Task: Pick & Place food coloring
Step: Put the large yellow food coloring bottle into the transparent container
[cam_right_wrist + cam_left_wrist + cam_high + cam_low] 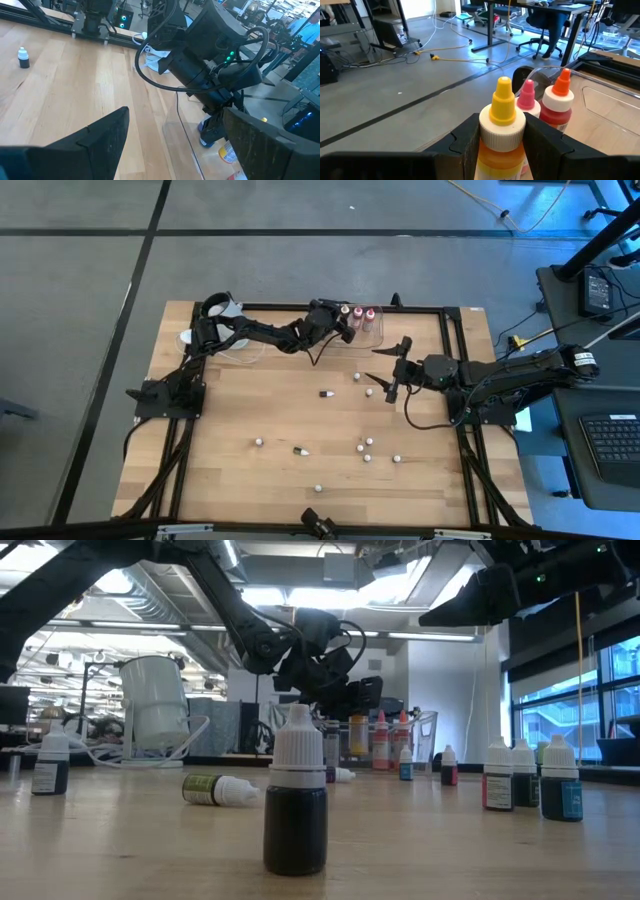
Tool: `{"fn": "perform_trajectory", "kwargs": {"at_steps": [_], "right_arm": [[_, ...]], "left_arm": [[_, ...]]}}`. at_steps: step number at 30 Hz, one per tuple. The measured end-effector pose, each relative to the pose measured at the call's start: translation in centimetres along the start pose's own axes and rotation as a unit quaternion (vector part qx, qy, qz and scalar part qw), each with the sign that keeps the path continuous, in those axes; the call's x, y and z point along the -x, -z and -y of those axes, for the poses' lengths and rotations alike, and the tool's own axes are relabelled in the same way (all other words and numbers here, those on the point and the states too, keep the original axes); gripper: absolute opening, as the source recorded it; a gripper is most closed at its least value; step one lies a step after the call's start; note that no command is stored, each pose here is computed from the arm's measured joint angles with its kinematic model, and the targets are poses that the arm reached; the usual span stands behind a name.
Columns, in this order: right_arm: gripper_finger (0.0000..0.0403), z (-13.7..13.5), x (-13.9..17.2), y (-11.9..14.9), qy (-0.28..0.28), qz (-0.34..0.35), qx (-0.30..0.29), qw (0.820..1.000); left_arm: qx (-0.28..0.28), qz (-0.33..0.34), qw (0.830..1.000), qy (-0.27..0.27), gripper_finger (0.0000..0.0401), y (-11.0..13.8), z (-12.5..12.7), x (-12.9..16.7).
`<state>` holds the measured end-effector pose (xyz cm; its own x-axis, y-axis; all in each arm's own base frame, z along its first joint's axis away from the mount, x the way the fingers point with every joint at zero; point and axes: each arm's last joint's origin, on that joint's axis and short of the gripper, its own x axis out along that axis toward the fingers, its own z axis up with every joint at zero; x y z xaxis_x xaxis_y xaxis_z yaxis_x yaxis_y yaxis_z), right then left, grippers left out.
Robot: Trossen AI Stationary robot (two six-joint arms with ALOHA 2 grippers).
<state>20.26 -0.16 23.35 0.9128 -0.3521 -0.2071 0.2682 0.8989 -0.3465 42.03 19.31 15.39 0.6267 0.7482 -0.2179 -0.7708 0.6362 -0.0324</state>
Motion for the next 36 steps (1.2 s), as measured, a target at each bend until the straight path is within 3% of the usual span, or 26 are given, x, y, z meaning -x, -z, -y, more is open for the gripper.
{"fn": "perform_trajectory", "kwargs": {"at_steps": [12,24,36], "right_arm": [[0.0324,0.00,0.00,0.01,0.000,-0.001,0.000,1.000],[0.0324,0.00,0.00,0.02,0.000,-0.001,0.000,1.000],[0.0324,0.00,0.00,0.02,0.000,-0.001,0.001,1.000]], "left_arm": [[-0.001,-0.003,1.000,0.000,0.0131,0.04,-0.01,0.01],[-0.003,-0.005,1.000,-0.013,0.0178,0.10,-0.11,0.01],[-0.003,-0.005,1.000,-0.013,0.0176,0.11,-0.09,0.01]]}}
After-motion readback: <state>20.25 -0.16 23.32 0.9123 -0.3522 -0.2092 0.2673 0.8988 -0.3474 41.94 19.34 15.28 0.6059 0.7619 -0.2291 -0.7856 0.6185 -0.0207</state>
